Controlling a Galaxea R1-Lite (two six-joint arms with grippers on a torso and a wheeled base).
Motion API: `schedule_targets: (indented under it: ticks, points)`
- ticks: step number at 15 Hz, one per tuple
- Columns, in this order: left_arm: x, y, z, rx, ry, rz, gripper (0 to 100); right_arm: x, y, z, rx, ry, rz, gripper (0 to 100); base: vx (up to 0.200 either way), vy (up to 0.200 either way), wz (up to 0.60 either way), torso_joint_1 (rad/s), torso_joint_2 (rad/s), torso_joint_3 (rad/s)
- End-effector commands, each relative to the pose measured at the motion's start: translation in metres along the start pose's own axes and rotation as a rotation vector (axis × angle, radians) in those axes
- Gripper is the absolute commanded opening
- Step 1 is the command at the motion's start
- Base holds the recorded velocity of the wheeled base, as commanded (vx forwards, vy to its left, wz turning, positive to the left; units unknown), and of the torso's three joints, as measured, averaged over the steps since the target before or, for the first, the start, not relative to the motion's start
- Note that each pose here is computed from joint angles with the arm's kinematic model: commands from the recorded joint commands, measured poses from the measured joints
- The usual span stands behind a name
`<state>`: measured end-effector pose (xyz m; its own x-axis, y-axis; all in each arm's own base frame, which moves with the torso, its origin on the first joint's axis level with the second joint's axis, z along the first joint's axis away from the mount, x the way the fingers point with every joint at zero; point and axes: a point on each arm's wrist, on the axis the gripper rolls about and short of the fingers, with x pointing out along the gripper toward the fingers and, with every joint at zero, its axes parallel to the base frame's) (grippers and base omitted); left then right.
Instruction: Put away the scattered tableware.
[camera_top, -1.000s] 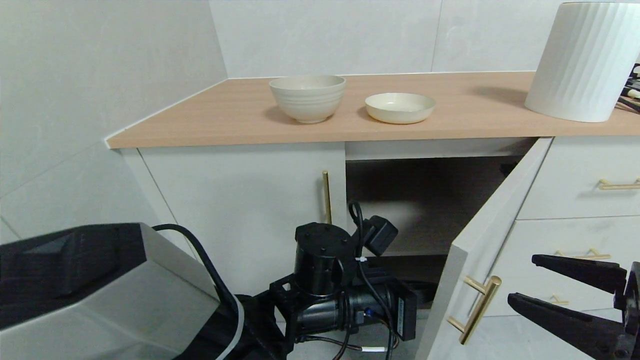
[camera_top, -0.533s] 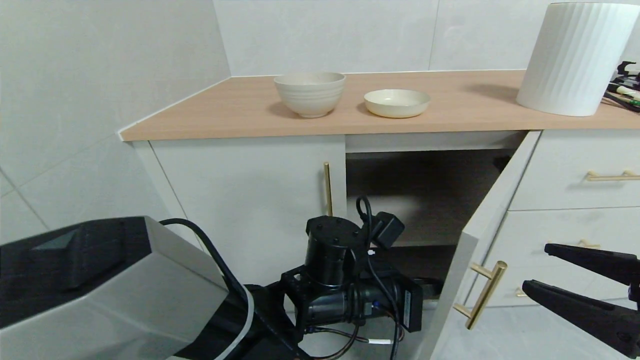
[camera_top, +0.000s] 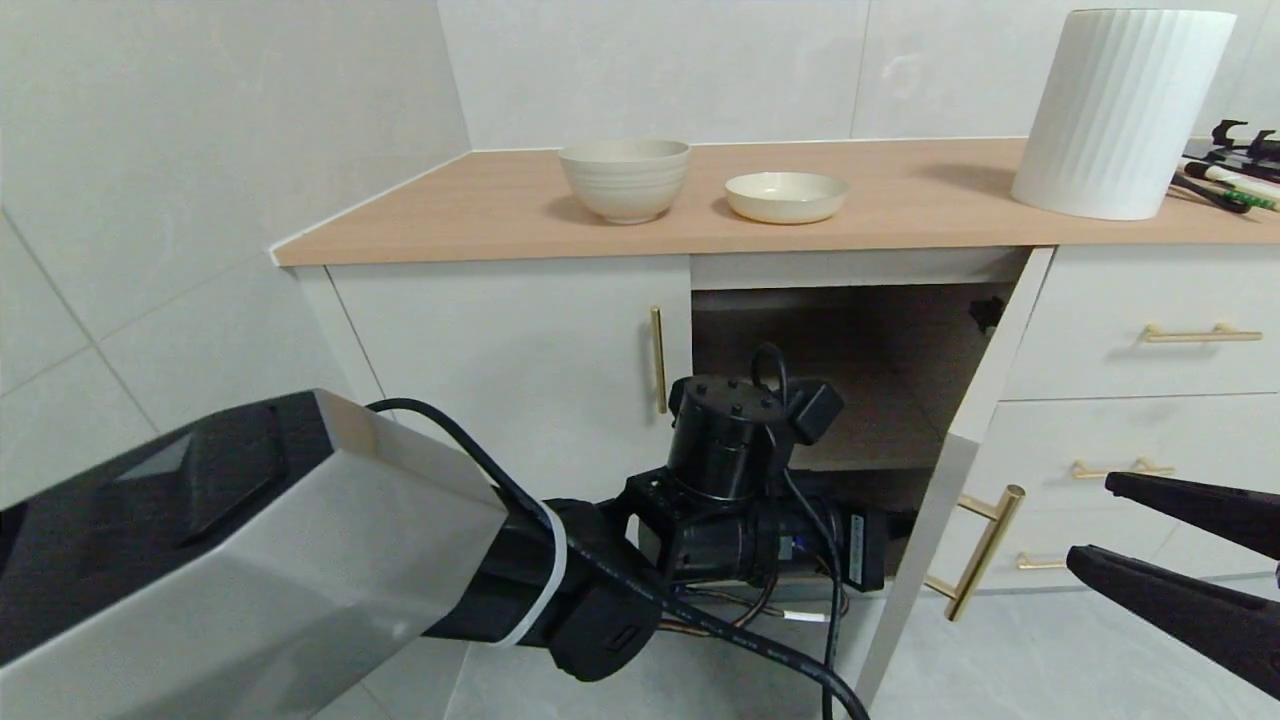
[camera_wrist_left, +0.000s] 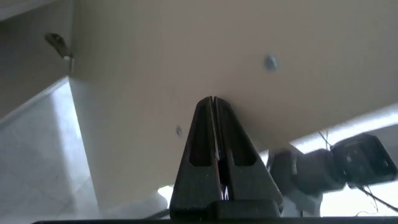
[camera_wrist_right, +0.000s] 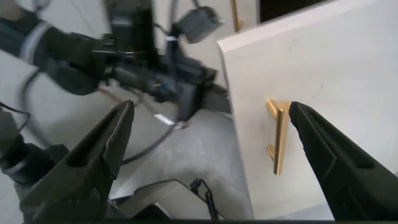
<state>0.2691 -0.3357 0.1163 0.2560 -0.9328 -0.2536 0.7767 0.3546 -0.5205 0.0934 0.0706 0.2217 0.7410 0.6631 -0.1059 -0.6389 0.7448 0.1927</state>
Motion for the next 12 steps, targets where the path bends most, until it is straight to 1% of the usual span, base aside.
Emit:
schedule_targets:
  ticks: [1, 2, 3, 4, 5, 6, 7, 8, 10, 11, 12]
  points:
    - [0.007, -0.003, -0.002, 0.004, 0.004, -0.013, 0, -0.001, 0.001, 0.003, -0.002, -0.014, 0.003, 100, 0.0, 0.0, 0.0, 0.0, 0.0, 0.0]
    - [0.009, -0.013, -0.005, 0.011, 0.012, -0.032, 0, -0.003, 0.002, 0.008, -0.004, -0.037, 0.008, 100, 0.0, 0.0, 0.0, 0.0, 0.0, 0.0]
    - [0.011, -0.019, -0.007, 0.015, 0.02, -0.045, 0, -0.004, 0.002, 0.01, -0.003, -0.045, 0.011, 100, 0.0, 0.0, 0.0, 0.0, 0.0, 0.0]
    - [0.012, -0.049, -0.015, 0.037, 0.04, -0.097, 0, -0.008, 0.004, 0.018, -0.005, -0.083, 0.023, 100, 0.0, 0.0, 0.0, 0.0, 0.0, 0.0]
    - [0.013, -0.063, -0.02, 0.047, 0.05, -0.12, 0, -0.01, 0.005, 0.02, -0.005, -0.095, 0.028, 100, 0.0, 0.0, 0.0, 0.0, 0.0, 0.0]
    - [0.009, -0.098, -0.031, 0.071, 0.068, -0.173, 0, -0.018, 0.007, 0.022, -0.007, -0.124, 0.046, 100, 0.0, 0.0, 0.0, 0.0, 0.0, 0.0]
    - [0.006, -0.102, -0.031, 0.074, 0.065, -0.179, 0, -0.022, 0.007, 0.024, -0.01, -0.14, 0.057, 100, 0.0, 0.0, 0.0, 0.0, 0.0, 0.0]
    - [0.004, -0.103, -0.03, 0.074, 0.063, -0.179, 0, -0.025, 0.008, 0.026, -0.012, -0.153, 0.064, 100, 0.0, 0.0, 0.0, 0.0, 0.0, 0.0]
    - [0.002, -0.091, -0.025, 0.066, 0.052, -0.15, 0, -0.026, 0.009, 0.029, -0.013, -0.165, 0.066, 100, 0.0, 0.0, 0.0, 0.0, 0.0, 0.0]
    - [-0.001, -0.085, -0.021, 0.062, 0.039, -0.13, 0, -0.025, 0.009, 0.029, -0.013, -0.16, 0.066, 100, 0.0, 0.0, 0.0, 0.0, 0.0, 0.0]
    - [-0.015, -0.079, -0.008, 0.06, -0.001, -0.103, 0, -0.023, 0.009, 0.029, -0.012, -0.153, 0.064, 100, 0.0, 0.0, 0.0, 0.0, 0.0, 0.0]
